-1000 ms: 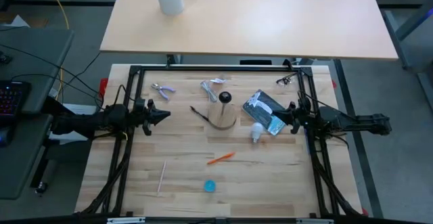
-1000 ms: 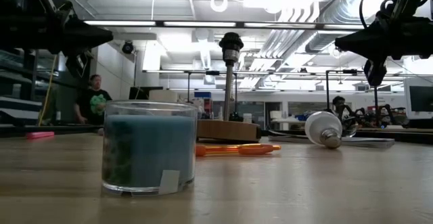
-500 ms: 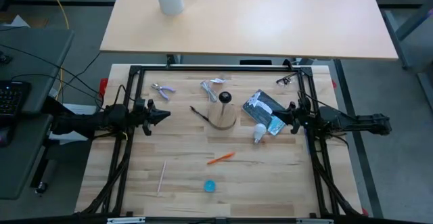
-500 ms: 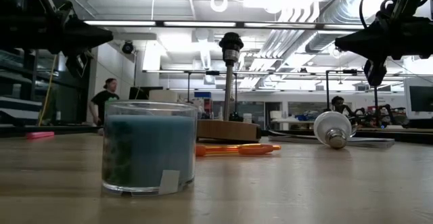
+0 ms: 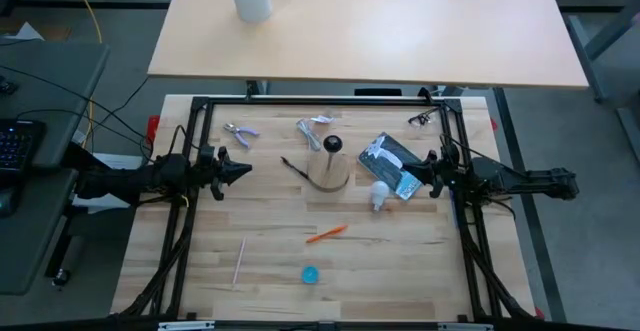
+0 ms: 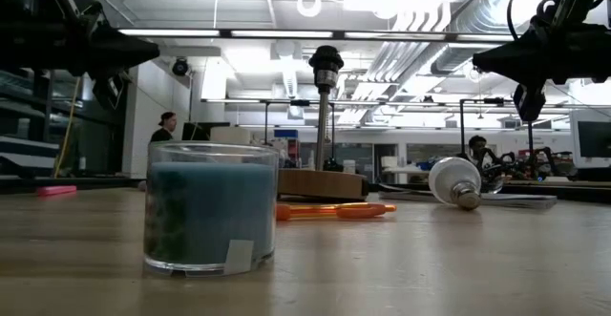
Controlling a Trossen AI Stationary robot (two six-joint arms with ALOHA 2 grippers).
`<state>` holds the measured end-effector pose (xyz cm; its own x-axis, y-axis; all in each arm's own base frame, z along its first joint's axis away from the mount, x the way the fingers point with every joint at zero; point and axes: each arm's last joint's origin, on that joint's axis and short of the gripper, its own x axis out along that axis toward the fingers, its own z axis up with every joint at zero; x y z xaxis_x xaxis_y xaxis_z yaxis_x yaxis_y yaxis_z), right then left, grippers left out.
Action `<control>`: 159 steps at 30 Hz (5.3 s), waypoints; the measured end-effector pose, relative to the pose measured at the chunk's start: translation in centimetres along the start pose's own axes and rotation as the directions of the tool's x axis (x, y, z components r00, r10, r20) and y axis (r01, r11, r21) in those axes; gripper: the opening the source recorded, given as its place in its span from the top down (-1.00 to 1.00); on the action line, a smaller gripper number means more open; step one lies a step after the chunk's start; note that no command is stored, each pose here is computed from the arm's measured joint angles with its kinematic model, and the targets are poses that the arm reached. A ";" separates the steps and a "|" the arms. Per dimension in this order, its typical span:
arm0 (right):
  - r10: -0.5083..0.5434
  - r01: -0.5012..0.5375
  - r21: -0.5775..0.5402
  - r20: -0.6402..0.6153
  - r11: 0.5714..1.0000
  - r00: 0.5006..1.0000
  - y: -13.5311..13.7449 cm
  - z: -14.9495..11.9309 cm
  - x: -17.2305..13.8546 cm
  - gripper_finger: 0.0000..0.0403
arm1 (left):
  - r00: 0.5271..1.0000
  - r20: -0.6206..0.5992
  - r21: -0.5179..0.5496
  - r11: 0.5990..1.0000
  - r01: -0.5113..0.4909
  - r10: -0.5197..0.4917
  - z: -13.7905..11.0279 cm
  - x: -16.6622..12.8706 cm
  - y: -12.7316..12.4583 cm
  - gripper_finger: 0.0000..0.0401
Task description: Screw lightbulb
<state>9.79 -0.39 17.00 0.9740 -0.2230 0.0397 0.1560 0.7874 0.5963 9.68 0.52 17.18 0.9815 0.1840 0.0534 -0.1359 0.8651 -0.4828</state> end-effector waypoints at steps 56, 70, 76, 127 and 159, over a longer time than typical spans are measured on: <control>-0.291 0.314 0.072 -0.229 0.947 0.929 11.8 15.5 7.5 -0.30 | 0.799 0.589 -0.322 0.943 0.089 0.126 6.3 -1.4 -1.9 0.99; -0.408 0.638 -0.110 -0.846 0.762 0.342 7.7 6.4 10.4 -0.30 | 0.960 -0.005 -0.122 0.953 -0.279 0.280 10.4 7.5 -4.1 0.27; -0.504 0.604 -0.201 -0.773 0.771 0.386 8.4 6.4 10.0 -0.30 | 0.917 -0.283 -0.044 0.951 -0.305 0.281 7.1 11.7 -1.2 0.06; -0.589 0.625 -0.184 -0.605 0.758 0.536 9.0 9.9 5.5 -0.30 | 0.439 -0.873 0.083 0.951 -0.297 0.214 0.5 16.9 -1.8 1.00; -0.635 0.637 -0.223 -0.549 0.738 0.543 8.9 10.0 5.5 -0.30 | 0.187 -0.851 0.441 0.860 -0.256 0.492 -6.0 21.9 1.2 0.34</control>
<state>14.86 -0.36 30.57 0.5198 -0.3057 -0.7977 0.7725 0.5669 0.2861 31.77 2.77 12.55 0.2311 0.0628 -0.9709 -0.4274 0.9030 -0.0434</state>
